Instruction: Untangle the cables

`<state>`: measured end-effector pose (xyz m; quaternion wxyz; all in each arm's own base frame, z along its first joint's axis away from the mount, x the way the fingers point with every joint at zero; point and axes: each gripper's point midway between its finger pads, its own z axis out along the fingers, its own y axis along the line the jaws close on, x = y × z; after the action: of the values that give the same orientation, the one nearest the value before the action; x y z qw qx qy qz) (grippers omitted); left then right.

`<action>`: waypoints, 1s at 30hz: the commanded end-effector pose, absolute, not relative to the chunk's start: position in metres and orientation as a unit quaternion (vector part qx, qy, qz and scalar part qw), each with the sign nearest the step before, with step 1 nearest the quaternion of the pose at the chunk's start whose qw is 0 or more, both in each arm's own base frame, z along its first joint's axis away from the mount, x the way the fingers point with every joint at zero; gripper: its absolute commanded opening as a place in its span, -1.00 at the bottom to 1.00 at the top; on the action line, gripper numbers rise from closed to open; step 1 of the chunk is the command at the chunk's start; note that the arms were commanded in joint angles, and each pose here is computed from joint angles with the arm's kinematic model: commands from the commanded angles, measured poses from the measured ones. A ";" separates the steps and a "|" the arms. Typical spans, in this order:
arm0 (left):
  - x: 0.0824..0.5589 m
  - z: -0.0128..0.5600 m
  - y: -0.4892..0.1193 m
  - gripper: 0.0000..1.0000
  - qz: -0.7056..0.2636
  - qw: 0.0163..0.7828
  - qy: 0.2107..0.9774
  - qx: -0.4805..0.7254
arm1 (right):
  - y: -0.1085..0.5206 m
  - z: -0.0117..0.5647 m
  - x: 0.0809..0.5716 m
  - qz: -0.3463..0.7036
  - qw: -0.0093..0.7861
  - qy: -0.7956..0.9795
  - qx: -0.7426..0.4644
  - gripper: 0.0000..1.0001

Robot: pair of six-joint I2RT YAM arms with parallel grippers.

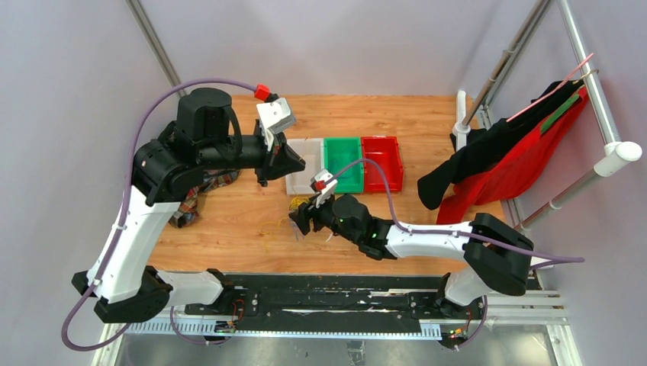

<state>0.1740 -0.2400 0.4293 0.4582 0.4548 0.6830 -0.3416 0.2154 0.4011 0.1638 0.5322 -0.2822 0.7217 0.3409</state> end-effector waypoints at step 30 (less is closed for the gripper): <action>0.201 0.606 -0.160 -0.99 -0.145 0.736 0.556 0.359 | 0.371 0.058 0.210 0.247 0.513 0.779 -0.263 -0.22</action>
<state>0.1873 -0.1983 0.5359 0.6167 0.4277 0.6180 -0.2341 0.2103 0.3852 0.0752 0.5121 -0.2783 0.7658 0.2718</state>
